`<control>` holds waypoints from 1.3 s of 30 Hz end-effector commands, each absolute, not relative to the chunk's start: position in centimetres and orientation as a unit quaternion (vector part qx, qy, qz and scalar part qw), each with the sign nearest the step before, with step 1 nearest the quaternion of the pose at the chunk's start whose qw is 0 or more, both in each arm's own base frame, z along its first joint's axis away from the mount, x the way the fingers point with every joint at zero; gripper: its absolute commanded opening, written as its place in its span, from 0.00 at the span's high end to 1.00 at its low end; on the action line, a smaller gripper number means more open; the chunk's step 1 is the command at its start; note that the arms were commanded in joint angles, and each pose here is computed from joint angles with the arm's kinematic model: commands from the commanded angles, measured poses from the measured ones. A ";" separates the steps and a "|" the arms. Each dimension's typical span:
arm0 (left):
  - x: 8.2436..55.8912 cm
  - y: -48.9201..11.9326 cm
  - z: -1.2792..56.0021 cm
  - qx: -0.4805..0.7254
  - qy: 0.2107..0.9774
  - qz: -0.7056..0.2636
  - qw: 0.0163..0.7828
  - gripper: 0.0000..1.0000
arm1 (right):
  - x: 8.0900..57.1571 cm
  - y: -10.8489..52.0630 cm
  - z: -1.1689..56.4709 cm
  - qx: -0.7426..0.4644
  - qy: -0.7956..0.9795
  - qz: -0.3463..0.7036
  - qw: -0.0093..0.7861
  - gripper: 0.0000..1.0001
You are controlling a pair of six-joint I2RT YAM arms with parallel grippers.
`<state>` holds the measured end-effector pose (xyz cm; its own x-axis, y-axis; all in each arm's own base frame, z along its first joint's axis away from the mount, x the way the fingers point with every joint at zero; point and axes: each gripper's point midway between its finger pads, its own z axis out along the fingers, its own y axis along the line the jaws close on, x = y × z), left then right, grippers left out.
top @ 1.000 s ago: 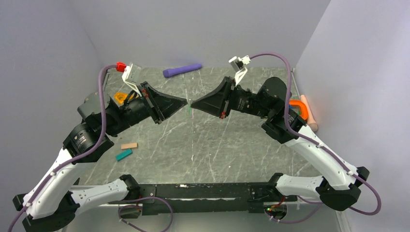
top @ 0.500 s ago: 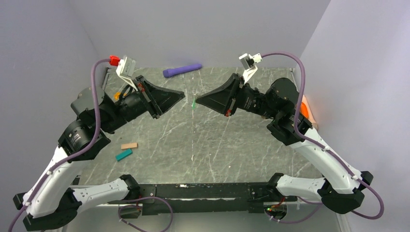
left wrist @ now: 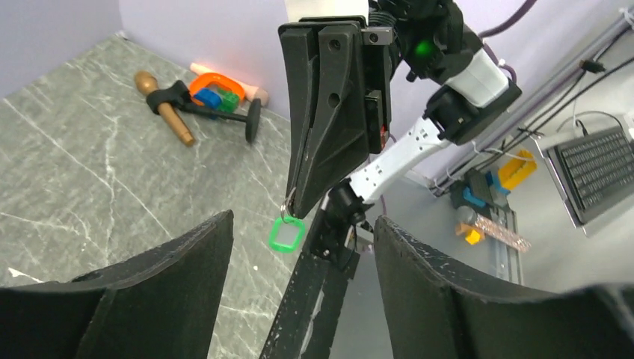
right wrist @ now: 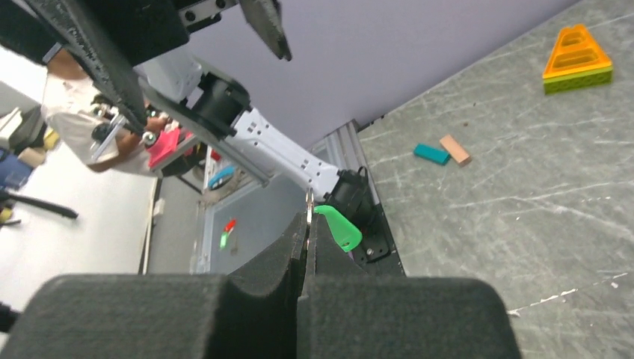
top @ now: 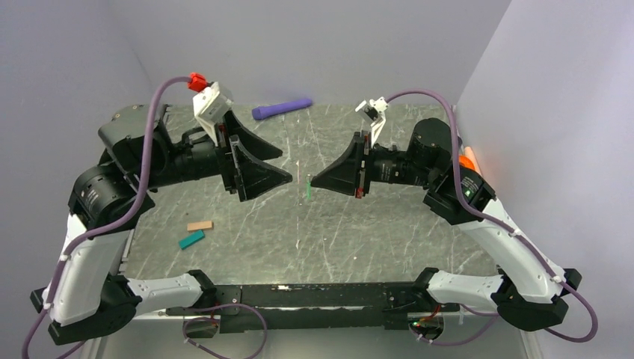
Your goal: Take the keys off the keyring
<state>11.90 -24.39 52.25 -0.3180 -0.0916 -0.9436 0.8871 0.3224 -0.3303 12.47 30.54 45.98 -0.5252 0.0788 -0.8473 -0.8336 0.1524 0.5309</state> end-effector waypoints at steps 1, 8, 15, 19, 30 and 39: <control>10.3 -25.4 51.5 0.372 0.632 -0.515 0.445 0.30 | 9.4 29.0 47.7 -0.342 0.618 0.597 0.380 1.00; 10.5 -26.7 51.3 0.379 0.626 -0.534 0.424 0.35 | 8.9 28.6 48.9 -0.351 0.610 0.596 0.386 1.00; 10.9 -27.7 50.7 0.377 0.624 -0.548 0.410 0.42 | 8.8 28.8 49.3 -0.356 0.604 0.601 0.383 1.00; 10.8 -28.0 50.8 0.381 0.619 -0.555 0.404 0.43 | 8.9 29.0 49.3 -0.355 0.604 0.603 0.382 1.00; 10.9 -28.5 50.2 0.385 0.621 -0.560 0.390 0.60 | 9.3 29.5 49.7 -0.356 0.597 0.607 0.385 1.00; 10.8 -28.4 49.5 0.385 0.631 -0.556 0.381 0.74 | 9.4 29.8 49.9 -0.354 0.592 0.612 0.387 1.00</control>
